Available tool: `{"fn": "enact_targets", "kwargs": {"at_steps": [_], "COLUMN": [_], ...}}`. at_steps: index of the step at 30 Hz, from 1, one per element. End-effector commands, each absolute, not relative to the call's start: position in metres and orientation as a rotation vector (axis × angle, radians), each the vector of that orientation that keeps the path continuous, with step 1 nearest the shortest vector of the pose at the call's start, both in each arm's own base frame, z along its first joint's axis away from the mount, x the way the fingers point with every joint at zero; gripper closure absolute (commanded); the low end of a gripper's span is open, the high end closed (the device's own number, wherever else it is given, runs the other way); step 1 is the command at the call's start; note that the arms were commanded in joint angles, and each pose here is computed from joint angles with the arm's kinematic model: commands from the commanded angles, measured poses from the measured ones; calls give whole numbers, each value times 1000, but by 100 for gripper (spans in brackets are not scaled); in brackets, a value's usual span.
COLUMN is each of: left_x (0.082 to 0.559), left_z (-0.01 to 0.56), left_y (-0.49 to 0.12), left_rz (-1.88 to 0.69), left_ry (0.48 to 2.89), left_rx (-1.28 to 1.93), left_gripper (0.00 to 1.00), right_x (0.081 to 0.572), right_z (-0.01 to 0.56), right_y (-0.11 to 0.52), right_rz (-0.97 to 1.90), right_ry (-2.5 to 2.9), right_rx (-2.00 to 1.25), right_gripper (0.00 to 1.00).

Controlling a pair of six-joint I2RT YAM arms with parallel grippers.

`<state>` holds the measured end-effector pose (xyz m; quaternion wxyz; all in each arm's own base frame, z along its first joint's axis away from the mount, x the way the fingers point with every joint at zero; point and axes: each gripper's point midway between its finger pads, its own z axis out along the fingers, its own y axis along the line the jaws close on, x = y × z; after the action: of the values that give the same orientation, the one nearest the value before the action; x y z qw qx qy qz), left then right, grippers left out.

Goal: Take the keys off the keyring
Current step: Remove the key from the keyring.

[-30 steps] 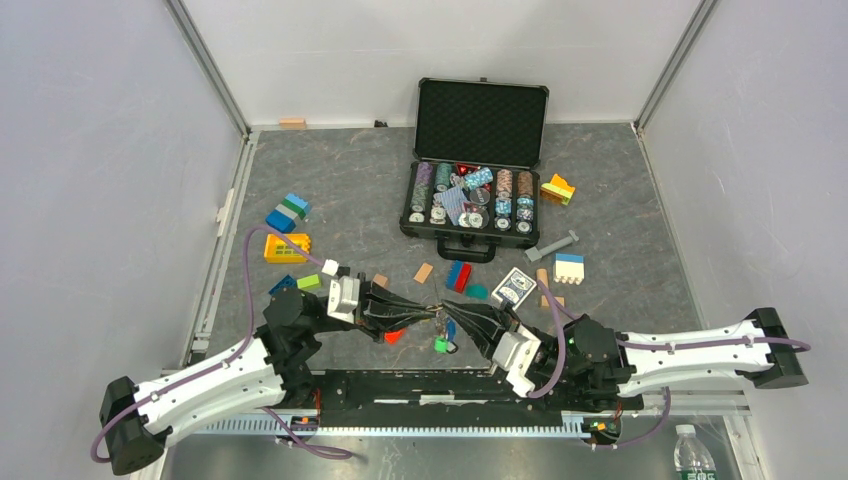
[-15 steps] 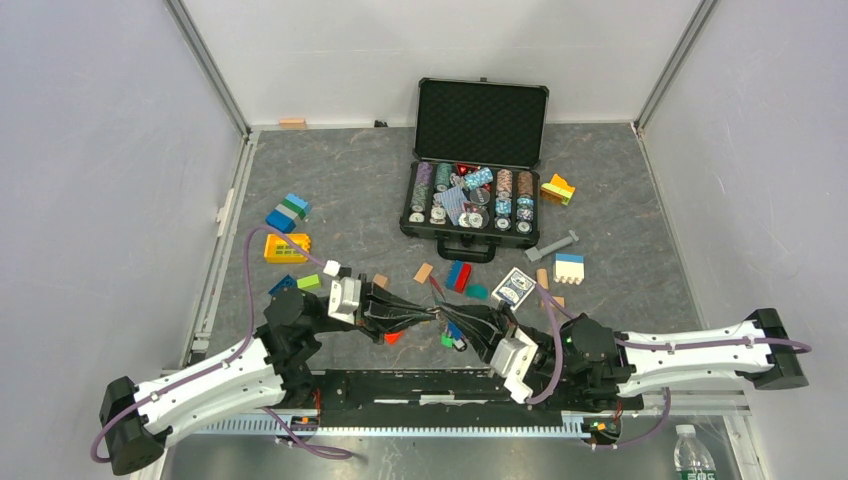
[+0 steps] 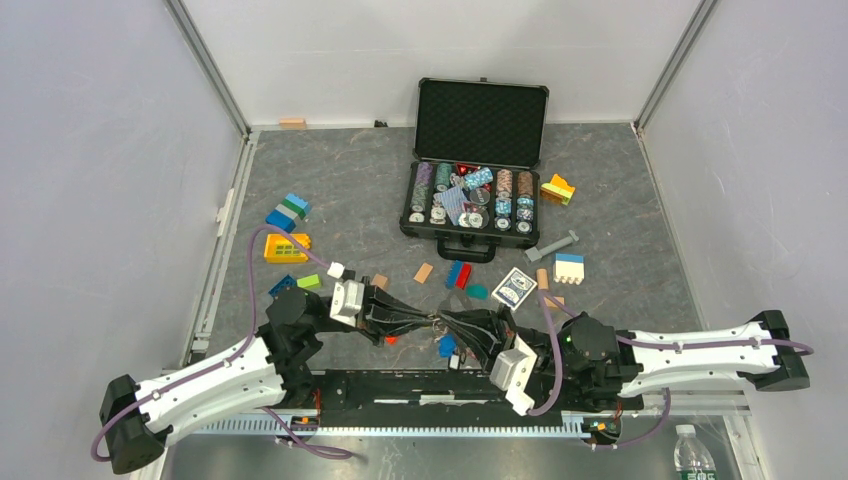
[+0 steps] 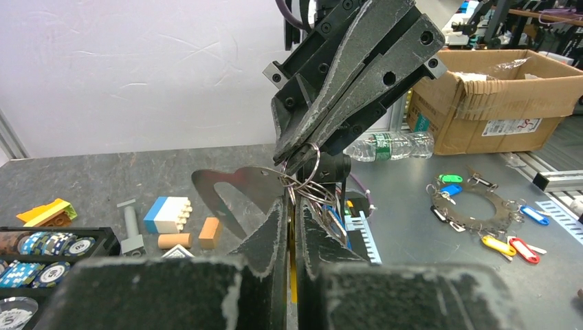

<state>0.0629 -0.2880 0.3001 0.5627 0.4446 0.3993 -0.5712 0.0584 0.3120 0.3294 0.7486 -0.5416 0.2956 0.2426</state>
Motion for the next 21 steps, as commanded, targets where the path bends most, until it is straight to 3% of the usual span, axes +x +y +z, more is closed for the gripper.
{"fn": "enact_targets", "kwargs": {"at_steps": [1, 21], "left_x": [64, 43], "left_z": [313, 330], "left_y": [-288, -277], "left_rz": [-1328, -1366], "left_ry": [892, 773], "left_rx": [1035, 1078], "left_gripper": [94, 97], "right_x": [39, 37], "right_z": [353, 326], "right_y": [317, 322], "right_rz": [610, 542], "right_ry": [550, 550], "right_rx": [-1193, -1364], "right_gripper": [100, 100]}}
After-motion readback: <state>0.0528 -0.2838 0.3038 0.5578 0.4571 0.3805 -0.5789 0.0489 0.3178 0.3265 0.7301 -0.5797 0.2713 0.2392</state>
